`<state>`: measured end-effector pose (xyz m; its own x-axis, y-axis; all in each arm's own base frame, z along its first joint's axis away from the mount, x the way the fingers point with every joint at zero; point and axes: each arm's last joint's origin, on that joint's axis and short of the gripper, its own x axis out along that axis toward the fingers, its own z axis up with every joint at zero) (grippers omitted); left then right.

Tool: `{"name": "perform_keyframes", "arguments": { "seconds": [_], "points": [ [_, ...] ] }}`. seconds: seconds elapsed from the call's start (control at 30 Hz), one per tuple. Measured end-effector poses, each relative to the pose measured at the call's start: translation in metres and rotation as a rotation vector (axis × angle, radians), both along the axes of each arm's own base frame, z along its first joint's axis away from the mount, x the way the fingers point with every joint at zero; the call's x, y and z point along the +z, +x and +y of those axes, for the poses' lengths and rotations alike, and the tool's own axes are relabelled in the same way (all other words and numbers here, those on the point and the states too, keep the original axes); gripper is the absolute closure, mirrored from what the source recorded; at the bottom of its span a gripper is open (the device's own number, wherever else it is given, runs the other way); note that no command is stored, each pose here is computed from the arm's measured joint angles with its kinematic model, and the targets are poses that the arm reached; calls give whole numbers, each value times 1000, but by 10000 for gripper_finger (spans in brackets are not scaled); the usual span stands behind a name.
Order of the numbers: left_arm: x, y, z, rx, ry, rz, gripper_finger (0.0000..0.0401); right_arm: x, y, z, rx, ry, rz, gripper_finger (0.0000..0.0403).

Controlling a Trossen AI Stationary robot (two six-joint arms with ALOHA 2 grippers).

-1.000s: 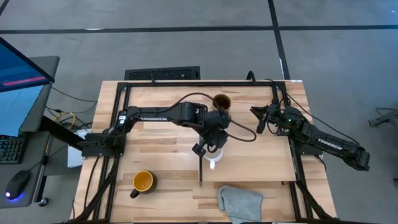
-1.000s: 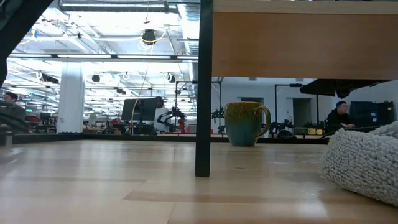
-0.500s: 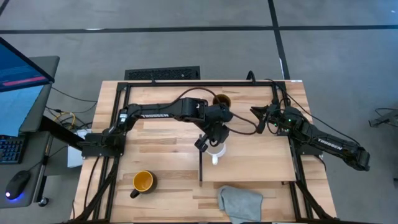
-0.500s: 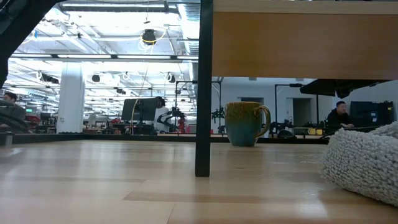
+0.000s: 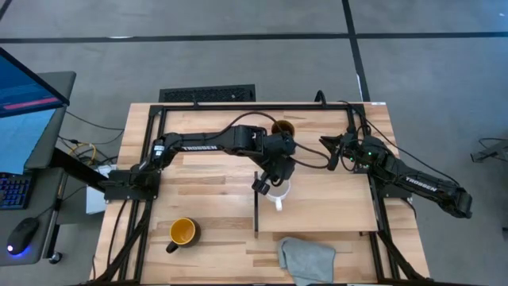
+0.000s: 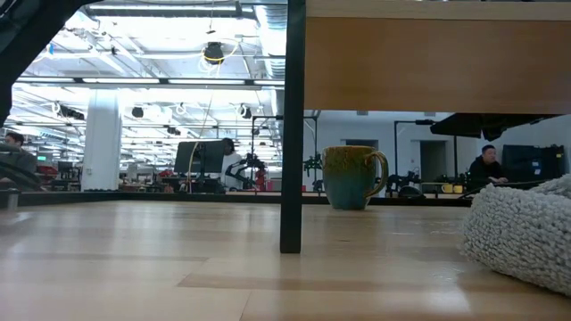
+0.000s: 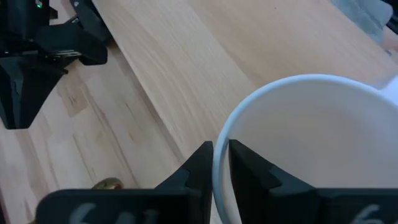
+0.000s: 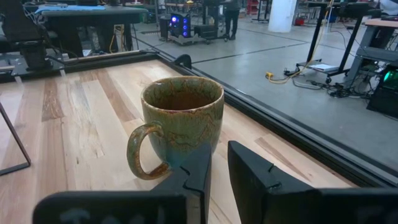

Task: Stack small to large cups/mugs on shelf
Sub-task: Put the white mug on the shelf

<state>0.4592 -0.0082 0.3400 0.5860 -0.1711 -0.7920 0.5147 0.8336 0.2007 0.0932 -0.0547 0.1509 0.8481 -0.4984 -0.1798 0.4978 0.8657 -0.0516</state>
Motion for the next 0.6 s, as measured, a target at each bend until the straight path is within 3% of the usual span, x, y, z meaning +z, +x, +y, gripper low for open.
{"name": "perform_keyframes", "arguments": {
  "seconds": [0.6],
  "points": [
    [4,2,-4,41,-51,-35,356,0,0,0,0,0,0,326]
  ]
}}
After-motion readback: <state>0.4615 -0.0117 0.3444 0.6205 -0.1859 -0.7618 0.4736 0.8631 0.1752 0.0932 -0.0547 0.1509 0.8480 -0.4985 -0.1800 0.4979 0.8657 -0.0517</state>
